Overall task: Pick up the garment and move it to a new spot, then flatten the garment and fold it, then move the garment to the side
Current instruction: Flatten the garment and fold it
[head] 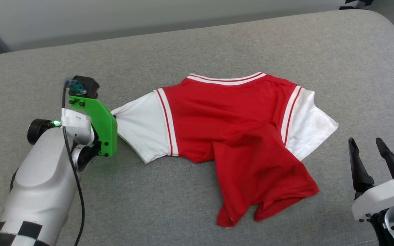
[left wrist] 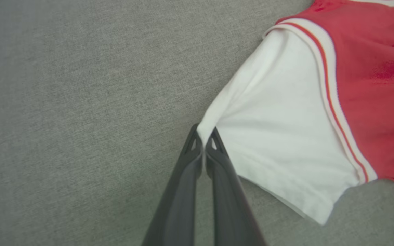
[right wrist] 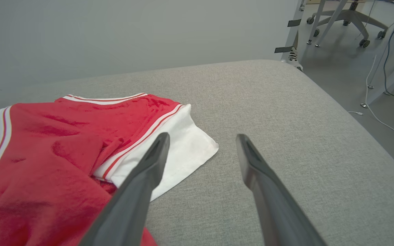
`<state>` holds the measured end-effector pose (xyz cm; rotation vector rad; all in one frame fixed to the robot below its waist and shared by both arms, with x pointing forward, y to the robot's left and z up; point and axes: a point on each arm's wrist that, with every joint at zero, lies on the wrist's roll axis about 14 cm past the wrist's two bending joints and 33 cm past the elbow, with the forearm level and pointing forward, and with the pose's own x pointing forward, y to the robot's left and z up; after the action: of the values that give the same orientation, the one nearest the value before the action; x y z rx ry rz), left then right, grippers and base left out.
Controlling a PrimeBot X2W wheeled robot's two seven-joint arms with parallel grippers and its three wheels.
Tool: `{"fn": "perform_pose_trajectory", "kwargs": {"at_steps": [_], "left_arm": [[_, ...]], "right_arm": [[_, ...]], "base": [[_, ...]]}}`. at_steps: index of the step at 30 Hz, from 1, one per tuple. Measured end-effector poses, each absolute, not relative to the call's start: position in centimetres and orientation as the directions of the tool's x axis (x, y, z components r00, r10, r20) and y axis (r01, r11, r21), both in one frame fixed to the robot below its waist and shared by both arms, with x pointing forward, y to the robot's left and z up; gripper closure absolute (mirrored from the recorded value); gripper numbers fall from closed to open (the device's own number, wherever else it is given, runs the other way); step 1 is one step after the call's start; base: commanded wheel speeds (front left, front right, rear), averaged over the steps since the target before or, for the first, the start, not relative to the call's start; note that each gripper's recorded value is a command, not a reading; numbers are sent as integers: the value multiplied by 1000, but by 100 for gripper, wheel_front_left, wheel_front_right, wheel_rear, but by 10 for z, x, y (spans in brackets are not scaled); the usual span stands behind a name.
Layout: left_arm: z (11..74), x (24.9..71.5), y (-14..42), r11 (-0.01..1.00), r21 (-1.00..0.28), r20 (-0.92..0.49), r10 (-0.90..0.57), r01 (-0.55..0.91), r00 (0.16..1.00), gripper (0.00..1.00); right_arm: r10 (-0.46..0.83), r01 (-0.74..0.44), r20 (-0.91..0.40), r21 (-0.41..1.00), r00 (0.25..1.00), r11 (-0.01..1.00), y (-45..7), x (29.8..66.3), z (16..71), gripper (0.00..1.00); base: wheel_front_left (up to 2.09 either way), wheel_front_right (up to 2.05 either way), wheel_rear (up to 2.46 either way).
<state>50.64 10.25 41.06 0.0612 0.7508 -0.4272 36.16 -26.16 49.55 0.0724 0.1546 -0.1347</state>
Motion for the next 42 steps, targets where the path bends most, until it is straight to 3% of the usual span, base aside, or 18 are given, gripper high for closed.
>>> {"fn": "perform_pose_trajectory", "kwargs": {"at_steps": [7,18,29,42], "left_arm": [[419,490,163,960,-85,-651,-256,266,715,100],[407,436,172,974,-136,-633,-227,183,740,100],[444,435,142,961,-185,-515,-275,208,812,100],[430,427,141,961,-190,-549,-272,199,790,100]], "right_arm": [[-80,100,-241,71,967,993,-249,362,479,0],[-7,19,-434,24,901,1000,-240,363,444,0],[82,-159,-686,-50,723,986,-250,419,449,0],[84,-231,-868,-36,489,972,-241,475,390,0]], "base": [[0,0,0],[0,0,0],[0,0,0],[0,0,0]]}}
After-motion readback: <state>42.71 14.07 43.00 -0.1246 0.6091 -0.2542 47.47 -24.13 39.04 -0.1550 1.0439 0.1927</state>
